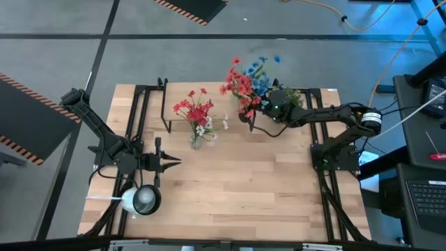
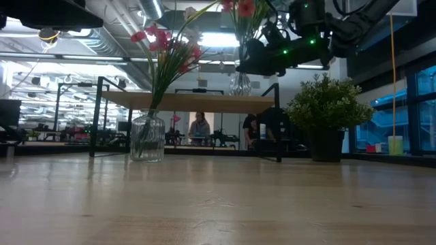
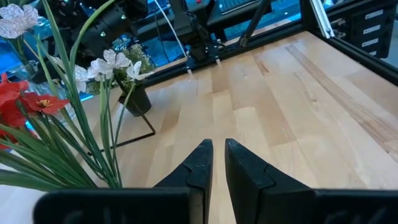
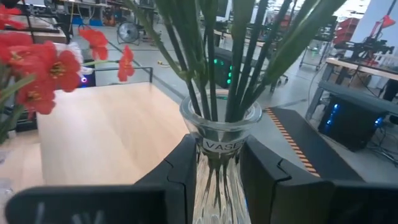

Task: Pick and place flowers into a vace then onto a shelf
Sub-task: Put the right transparent vase on the shelf

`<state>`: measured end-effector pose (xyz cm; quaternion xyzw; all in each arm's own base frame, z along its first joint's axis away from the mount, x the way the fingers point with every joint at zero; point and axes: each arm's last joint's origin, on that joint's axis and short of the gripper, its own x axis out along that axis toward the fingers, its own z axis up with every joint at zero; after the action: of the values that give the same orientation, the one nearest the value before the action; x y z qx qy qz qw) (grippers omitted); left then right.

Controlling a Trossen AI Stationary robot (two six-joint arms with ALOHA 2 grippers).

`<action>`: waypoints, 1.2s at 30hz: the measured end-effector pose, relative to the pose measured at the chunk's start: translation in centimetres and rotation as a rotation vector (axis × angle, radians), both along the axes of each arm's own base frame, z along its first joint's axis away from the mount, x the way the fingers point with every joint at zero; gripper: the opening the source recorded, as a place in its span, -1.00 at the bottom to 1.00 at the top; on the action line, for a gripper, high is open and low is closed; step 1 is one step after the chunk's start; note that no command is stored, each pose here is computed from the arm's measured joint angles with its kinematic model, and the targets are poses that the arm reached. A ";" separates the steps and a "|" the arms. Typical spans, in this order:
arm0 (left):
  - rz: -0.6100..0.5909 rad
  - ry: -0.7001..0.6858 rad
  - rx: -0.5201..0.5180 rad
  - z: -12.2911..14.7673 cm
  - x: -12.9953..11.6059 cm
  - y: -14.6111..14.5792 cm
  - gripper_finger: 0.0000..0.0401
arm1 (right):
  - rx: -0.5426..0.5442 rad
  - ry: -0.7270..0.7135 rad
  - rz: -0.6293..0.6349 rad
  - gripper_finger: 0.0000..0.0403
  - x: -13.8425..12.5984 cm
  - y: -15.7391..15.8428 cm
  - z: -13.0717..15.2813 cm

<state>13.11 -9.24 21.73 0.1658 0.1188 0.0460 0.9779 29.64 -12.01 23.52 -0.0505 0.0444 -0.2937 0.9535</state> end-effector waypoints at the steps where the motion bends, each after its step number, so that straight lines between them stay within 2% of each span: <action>1: 0.000 0.000 0.000 0.0 0.0 0.0 -0.82 | 0.000 0.001 0.001 -0.57 0.0 0.0 0.0; 7: 0.000 0.000 0.000 0.0 0.0 0.0 -0.81 | 0.005 0.013 0.003 -0.56 0.0 0.0 -0.1; 15: 0.000 0.000 0.000 0.0 0.0 0.0 -0.83 | 0.010 0.027 0.003 -0.27 0.0 0.0 -0.2; 36: 0.000 0.000 0.000 0.0 0.0 0.0 -0.83 | 0.025 0.015 0.002 0.03 0.0 0.0 -0.3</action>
<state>13.11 -9.24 21.73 0.1657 0.1187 0.0458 0.9779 29.62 -11.99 23.26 -0.0409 0.0553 -0.2920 0.9539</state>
